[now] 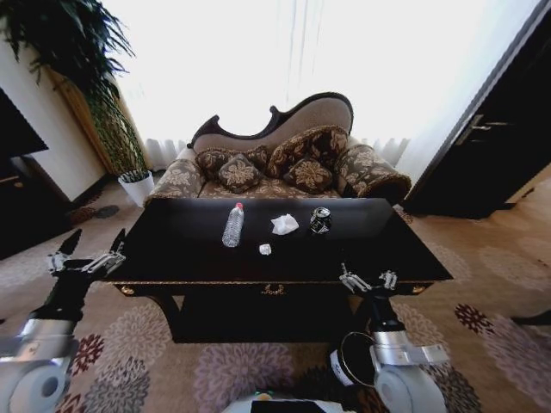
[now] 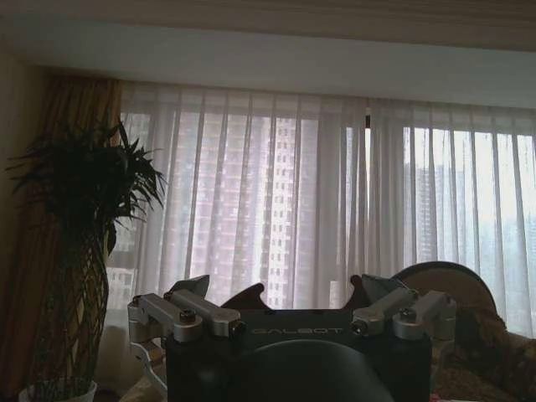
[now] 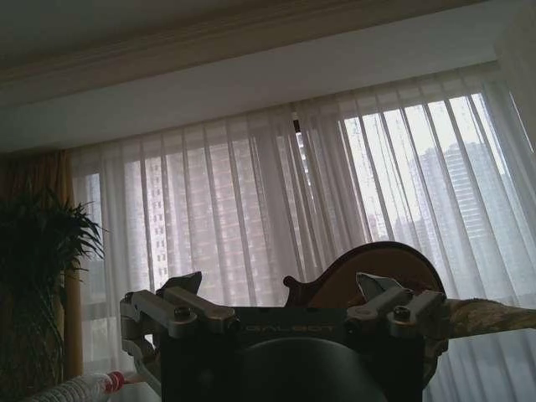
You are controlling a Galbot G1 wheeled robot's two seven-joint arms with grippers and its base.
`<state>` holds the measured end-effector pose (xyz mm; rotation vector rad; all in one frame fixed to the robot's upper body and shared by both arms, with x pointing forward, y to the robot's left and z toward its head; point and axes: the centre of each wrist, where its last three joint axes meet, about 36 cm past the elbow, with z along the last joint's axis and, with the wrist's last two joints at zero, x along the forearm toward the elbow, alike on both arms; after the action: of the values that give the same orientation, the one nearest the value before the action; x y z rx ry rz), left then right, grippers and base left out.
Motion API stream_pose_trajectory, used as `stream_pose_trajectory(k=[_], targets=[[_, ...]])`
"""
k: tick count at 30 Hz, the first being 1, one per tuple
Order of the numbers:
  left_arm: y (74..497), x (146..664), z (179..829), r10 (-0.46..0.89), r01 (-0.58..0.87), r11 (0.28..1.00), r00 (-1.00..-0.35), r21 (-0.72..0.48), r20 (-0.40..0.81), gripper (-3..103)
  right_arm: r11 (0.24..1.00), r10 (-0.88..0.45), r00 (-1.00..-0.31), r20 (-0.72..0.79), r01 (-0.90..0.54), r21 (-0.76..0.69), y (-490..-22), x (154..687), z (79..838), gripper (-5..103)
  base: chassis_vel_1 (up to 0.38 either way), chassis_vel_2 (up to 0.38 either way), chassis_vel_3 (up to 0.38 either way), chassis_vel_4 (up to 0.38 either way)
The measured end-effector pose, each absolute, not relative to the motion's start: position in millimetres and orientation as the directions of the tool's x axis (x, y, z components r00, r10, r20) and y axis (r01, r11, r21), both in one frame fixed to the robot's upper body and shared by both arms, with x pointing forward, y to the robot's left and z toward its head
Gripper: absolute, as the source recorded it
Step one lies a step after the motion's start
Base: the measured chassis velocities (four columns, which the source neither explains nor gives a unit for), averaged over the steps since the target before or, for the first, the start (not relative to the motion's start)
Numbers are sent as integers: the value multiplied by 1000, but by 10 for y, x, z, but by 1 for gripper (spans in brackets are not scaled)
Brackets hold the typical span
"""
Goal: Move to the front of the table and place the trash on the table into the trash bin.
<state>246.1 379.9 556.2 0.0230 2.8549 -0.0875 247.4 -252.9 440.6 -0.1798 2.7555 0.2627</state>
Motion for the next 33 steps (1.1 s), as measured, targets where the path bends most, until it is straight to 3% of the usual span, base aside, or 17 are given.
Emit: stream_pose_trajectory(k=[7, 19, 33], targets=[[3680, 2626, 5747, 87, 104, 993, -967, -62, -241, 100, 970, -122, -918, -378, -191, 151, -2447, 2494, 4401, 100, 0, 0, 0, 0], [3853, 2950, 5929, 166, 176, 983, -975, -59, -150, 100, 953, -212, -903, -374, -275, 124, -2271, 2594, 4310, 100, 0, 0, 0, 0], [4157, 3747, 6285, 323, 325, 942, -946, -83, -36, 100, 948, -251, -899, -359, -302, 95, -2124, 2559, 4223, 100, 0, 0, 0, 0]])
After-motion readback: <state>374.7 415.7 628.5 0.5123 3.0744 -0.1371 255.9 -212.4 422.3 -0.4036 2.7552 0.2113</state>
